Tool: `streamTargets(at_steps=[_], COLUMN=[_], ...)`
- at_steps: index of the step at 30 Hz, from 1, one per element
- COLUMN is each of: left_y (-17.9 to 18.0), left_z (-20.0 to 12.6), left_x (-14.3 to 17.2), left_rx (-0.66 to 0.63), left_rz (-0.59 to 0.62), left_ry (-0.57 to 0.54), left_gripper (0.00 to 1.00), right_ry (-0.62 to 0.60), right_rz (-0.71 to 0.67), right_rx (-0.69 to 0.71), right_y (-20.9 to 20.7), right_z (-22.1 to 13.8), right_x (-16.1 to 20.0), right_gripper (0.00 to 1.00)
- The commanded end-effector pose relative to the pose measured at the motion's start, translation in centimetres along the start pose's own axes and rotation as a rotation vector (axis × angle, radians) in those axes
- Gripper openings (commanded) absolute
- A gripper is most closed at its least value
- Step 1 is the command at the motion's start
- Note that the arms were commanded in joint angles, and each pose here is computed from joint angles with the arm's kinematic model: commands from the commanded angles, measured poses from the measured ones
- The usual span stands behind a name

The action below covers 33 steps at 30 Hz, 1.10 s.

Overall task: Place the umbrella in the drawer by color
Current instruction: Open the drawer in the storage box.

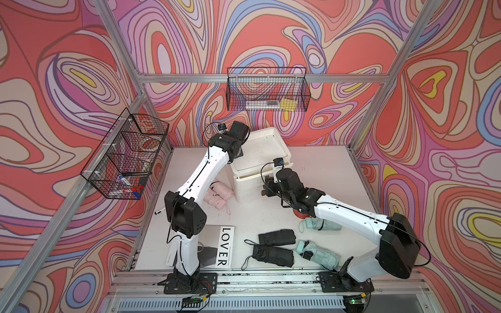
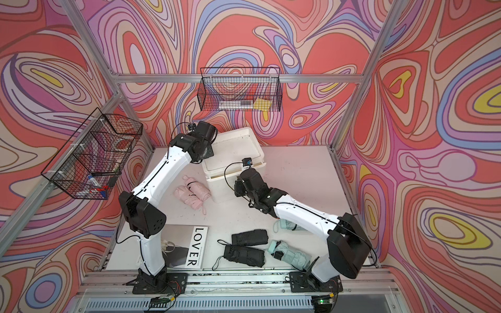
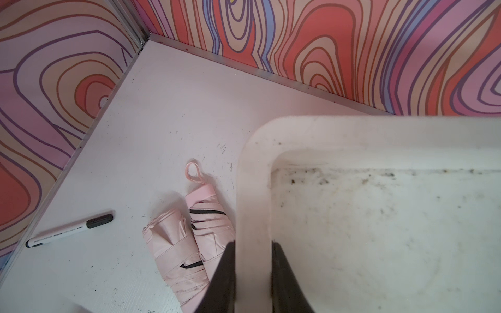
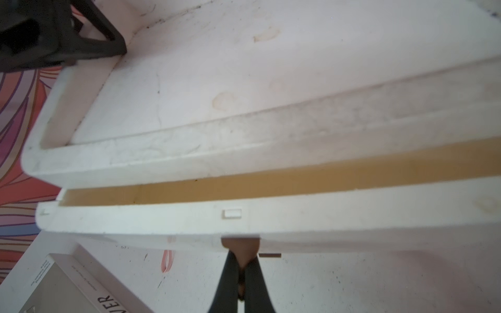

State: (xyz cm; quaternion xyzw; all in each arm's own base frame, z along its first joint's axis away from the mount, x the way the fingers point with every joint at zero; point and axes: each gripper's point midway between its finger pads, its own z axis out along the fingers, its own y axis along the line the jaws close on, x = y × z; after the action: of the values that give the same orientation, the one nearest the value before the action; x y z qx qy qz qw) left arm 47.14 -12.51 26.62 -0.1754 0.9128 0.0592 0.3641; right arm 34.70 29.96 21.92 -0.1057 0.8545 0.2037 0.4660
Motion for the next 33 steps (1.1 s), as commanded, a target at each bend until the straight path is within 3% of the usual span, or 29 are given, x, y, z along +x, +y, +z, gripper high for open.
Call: streamTargets(at_steps=[1, 14, 19, 23, 33], left_y=[0.1, -0.4, -3.0, -3.7, -3.1], left_z=[-0.5, 0.7, 1.0, 1.2, 1.8], left_x=[-2.0, -2.3, -2.3, -2.8, -5.0], left_rx=[-0.011, -0.025, 0.106, 0.131, 0.053], left_rz=[0.037, 0.035, 0.091, 0.085, 0.029], left_ry=[-0.063, -0.085, -0.072, -0.1, -0.204], left_gripper=[0.1, 0.09, 0.09, 0.09, 0.09], right_ry=[0.007, 0.062, 0.059, 0.074, 0.101], right_rz=[-0.005, 0.009, -0.02, -0.028, -0.048], right_rx=[-0.023, -0.076, -0.08, -0.09, -0.082], right_y=[1.5, 4.3, 4.2, 4.1, 3.7], right_z=[-2.2, -5.5, -5.8, -6.0, -6.3], right_x=[0.9, 5.4, 5.5, 6.0, 6.6], right_gripper=[0.0, 0.0, 0.0, 0.0, 0.0])
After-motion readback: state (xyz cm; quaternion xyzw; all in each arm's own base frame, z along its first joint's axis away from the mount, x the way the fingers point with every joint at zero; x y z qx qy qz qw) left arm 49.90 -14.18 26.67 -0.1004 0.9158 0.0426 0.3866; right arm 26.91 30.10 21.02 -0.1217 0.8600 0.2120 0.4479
